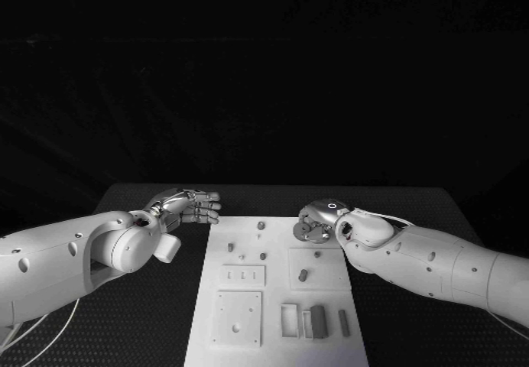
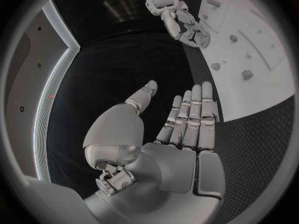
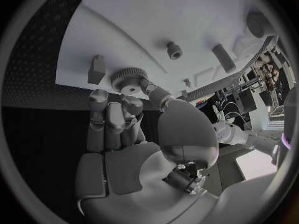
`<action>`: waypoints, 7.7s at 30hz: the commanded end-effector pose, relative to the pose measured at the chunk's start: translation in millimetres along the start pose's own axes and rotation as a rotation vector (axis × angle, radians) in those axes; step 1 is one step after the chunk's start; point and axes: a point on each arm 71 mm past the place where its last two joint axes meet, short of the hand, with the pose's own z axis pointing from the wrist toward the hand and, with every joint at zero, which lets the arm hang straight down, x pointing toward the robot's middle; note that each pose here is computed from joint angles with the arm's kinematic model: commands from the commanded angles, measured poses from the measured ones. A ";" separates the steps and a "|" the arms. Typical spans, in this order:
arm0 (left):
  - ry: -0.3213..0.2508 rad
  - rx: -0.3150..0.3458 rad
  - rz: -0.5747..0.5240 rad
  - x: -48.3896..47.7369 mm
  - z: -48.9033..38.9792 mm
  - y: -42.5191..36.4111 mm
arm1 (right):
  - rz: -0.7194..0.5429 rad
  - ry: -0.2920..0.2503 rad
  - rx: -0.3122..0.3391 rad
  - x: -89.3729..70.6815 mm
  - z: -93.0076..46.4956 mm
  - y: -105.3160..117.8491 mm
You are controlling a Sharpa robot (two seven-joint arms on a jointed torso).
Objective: Assemble the parts on the task board
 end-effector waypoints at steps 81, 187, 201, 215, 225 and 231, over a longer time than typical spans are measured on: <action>0.017 0.005 0.005 -1.5 -1.3 -0.3 | -0.013 -0.011 0.056 12.6 -9.6 -3.0; 0.032 0.012 0.008 7.3 5.9 -2.1 | 0.052 -0.022 -0.109 -2.4 39.1 121.3; 0.032 0.011 0.008 7.1 6.4 -2.1 | 0.061 -0.027 -0.094 -2.2 38.6 115.9; 0.031 0.009 0.008 6.6 6.7 -1.9 | 0.072 -0.026 -0.073 -0.7 37.3 105.5; 0.031 0.004 0.008 6.1 6.2 -1.4 | 0.080 -0.015 -0.056 1.4 35.2 97.2; 0.030 0.005 0.008 5.8 5.9 -1.5 | 0.079 -0.004 -0.054 3.2 33.7 94.8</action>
